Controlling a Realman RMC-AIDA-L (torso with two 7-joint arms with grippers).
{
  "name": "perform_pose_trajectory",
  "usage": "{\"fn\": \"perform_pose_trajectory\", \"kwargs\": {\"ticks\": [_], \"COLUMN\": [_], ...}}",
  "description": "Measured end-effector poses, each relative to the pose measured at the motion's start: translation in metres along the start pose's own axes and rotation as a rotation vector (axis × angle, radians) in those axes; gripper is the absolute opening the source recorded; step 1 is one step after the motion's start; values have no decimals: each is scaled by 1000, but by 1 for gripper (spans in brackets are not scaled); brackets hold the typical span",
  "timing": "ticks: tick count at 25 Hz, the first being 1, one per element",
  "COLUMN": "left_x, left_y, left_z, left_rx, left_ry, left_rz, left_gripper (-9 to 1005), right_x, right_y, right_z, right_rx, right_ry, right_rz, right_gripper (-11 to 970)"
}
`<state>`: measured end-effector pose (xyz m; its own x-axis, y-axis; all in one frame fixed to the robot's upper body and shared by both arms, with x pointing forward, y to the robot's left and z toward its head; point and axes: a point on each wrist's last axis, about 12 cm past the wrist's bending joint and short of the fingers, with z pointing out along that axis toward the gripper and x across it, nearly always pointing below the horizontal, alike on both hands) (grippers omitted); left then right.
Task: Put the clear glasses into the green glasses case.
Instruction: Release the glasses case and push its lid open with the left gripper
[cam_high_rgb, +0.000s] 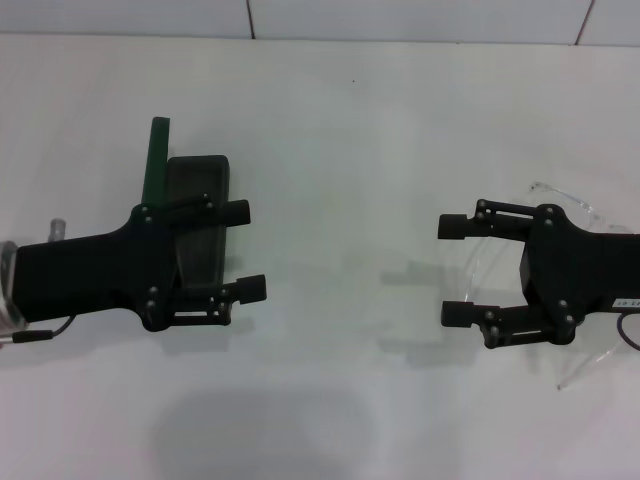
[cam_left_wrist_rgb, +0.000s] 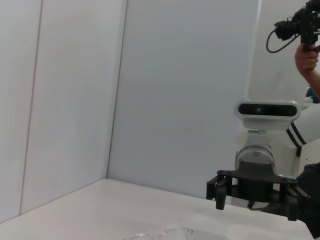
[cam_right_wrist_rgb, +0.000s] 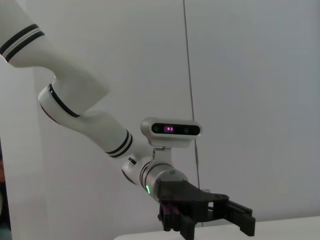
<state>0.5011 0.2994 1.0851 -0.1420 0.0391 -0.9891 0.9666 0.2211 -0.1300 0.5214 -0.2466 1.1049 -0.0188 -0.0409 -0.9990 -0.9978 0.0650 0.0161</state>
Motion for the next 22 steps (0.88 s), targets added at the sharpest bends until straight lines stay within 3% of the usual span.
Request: {"fn": "perform_pose_trajectory", "kwargs": {"ticks": [12, 15, 19, 22], "left_x": [-1, -8, -24, -35], "left_y": [1, 11, 36, 45], "left_z": [-2, -8, -26, -37], "left_rx": [-24, -93, -267, -329], "left_ry": [-12, -15, -1, 22], "left_rz": [-31, -105, -302, -394], "left_gripper": [880, 880, 880, 880], "right_x": [3, 3, 3, 3], "right_y": [4, 4, 5, 5], "right_z": [0, 0, 0, 0], "right_rx": [3, 2, 0, -1], "right_ry": [-6, -9, -10, -10], "right_rz": [12, 12, 11, 11], "right_gripper": [824, 825, 825, 825]}}
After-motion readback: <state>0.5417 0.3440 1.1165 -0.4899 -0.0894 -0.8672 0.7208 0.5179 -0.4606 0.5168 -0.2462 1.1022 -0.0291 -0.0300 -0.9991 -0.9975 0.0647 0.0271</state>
